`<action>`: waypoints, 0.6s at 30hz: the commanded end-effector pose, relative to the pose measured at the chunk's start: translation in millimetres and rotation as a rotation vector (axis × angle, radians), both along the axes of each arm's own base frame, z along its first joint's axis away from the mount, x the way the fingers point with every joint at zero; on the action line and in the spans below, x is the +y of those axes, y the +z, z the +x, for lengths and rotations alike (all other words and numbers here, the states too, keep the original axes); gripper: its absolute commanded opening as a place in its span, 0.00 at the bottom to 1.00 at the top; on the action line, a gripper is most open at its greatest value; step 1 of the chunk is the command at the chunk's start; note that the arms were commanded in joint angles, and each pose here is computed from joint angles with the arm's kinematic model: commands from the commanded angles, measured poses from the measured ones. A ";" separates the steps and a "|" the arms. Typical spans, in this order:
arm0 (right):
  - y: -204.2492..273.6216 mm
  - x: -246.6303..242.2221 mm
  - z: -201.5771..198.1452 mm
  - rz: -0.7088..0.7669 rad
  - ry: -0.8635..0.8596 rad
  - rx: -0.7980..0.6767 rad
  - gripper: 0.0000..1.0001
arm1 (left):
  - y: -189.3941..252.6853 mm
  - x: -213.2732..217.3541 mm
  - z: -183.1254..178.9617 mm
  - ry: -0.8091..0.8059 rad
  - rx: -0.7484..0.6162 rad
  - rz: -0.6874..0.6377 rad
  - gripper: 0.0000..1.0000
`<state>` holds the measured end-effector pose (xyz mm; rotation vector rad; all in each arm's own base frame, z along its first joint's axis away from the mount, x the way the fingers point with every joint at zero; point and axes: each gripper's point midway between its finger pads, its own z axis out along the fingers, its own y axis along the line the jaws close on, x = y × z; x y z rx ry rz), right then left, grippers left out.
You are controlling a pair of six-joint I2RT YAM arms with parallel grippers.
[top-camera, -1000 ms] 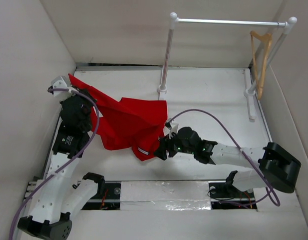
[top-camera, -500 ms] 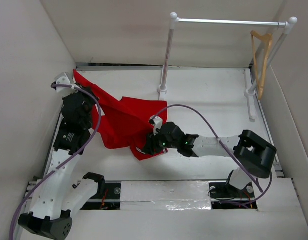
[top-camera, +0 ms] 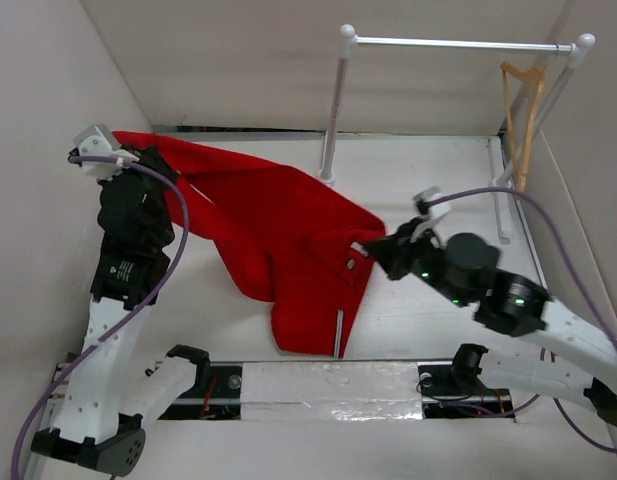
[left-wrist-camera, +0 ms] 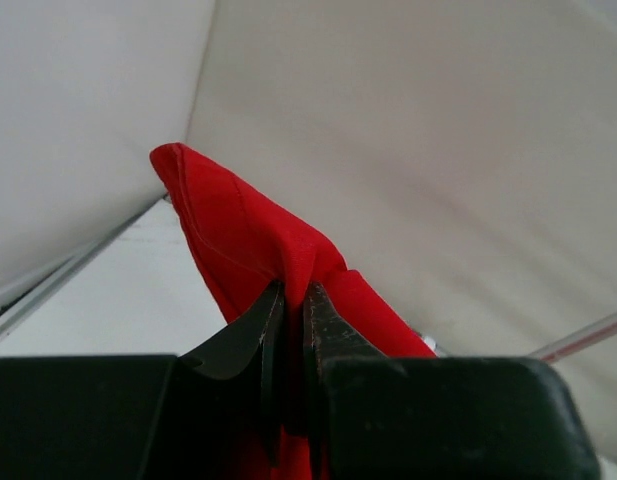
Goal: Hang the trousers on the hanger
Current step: Flatten out the trousers at the center of the board.
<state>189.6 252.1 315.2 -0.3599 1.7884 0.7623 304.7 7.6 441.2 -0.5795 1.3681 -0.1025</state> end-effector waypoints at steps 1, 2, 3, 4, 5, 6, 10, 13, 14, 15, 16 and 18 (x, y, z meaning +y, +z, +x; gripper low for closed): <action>74.8 -79.4 -11.7 -0.010 -0.159 -0.096 0.00 | 60.1 29.3 -39.8 0.114 -0.195 -0.056 0.00; 84.3 -100.0 -18.8 -0.012 -0.182 -0.099 0.00 | 64.6 36.6 -51.8 0.143 -0.217 -0.069 0.00; 99.8 -112.2 -23.9 0.017 -0.191 -0.114 0.00 | 65.4 40.4 -58.1 0.158 -0.223 -0.075 0.00; 130.4 -129.8 -32.5 0.092 -0.201 -0.145 0.00 | 70.0 45.6 -70.6 0.171 -0.249 -0.086 0.00; 141.6 -142.2 -36.5 0.120 -0.217 -0.159 0.00 | 71.1 49.2 -76.1 0.187 -0.257 -0.091 0.00; 153.4 -158.0 -40.7 0.156 -0.242 -0.184 0.00 | 72.8 51.6 -82.1 0.192 -0.268 -0.096 0.00; 159.5 -185.3 -30.4 0.148 -0.392 -0.189 0.00 | 75.1 57.6 -99.2 0.204 -0.287 -0.107 0.00; 123.8 -167.7 -14.3 0.069 -0.443 -0.140 0.00 | 63.3 62.6 -102.6 0.234 -0.252 -0.103 0.00; 113.2 -163.0 -9.9 0.049 -0.458 -0.130 0.00 | 52.8 64.5 -102.2 0.249 -0.232 -0.101 0.00; 90.0 -159.5 0.1 0.015 -0.517 -0.109 0.00 | 47.0 64.9 -101.2 0.254 -0.222 -0.098 0.00; 78.0 -160.6 5.2 0.000 -0.556 -0.099 0.00 | 40.6 65.1 -100.0 0.258 -0.213 -0.099 0.00; 59.7 -162.2 17.8 0.002 -0.633 -0.094 0.00 | 19.5 63.4 -91.9 0.262 -0.171 -0.096 0.00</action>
